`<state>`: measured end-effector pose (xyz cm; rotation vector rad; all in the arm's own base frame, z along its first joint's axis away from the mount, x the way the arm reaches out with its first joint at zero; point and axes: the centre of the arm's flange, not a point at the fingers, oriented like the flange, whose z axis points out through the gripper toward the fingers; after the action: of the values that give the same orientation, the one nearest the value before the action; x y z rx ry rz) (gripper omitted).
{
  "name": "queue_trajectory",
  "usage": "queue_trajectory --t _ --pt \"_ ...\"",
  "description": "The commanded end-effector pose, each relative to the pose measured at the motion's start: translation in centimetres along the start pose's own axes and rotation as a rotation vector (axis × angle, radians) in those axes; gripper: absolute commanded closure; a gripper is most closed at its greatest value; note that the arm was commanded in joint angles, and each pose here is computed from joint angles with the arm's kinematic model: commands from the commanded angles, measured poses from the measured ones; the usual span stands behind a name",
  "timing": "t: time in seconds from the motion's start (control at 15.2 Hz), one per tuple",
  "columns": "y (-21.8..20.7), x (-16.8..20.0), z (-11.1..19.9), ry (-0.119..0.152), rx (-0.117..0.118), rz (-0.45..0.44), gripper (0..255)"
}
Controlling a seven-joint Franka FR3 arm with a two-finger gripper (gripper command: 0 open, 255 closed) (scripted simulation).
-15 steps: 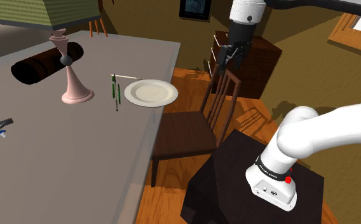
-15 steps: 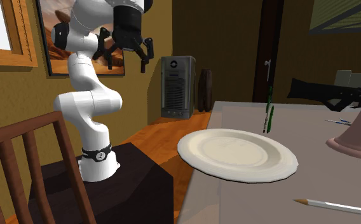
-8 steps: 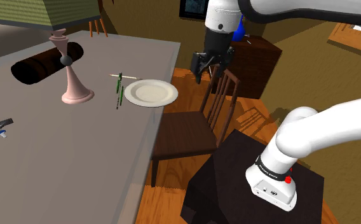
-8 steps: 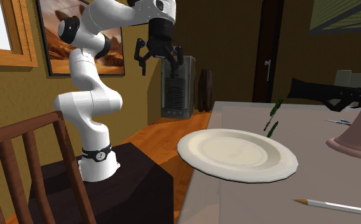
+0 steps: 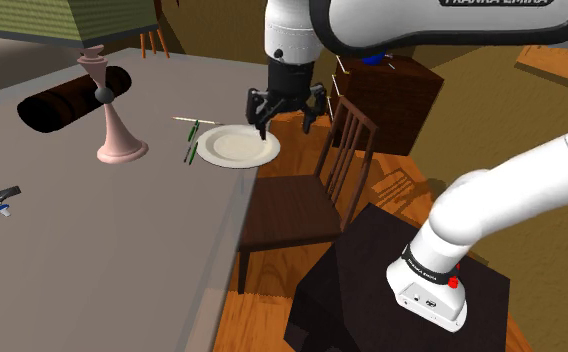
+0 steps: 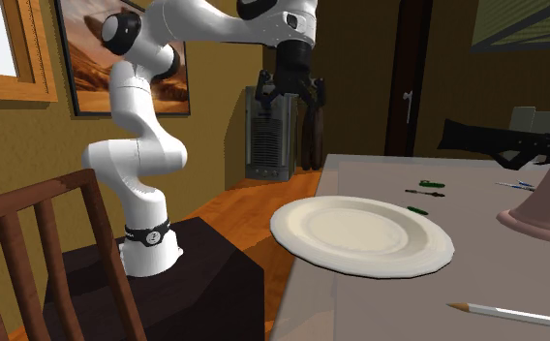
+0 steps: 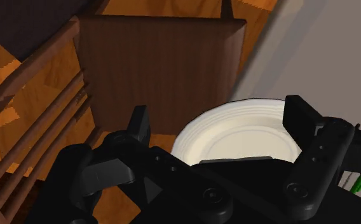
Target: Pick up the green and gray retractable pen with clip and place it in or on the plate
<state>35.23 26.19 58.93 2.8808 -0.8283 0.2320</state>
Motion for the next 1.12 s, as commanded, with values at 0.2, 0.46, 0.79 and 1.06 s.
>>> queue_trajectory --t 0.2,0.46,0.79,1.06 --pt "-6.8 0.5 0.3 0.036 -0.010 0.138 0" --pt "-12.1 1.4 0.6 0.066 -0.021 0.244 0" --pt "-18.6 3.4 1.1 0.103 -0.034 0.376 0" --pt "-23.6 5.5 1.5 0.133 -0.045 0.482 0"
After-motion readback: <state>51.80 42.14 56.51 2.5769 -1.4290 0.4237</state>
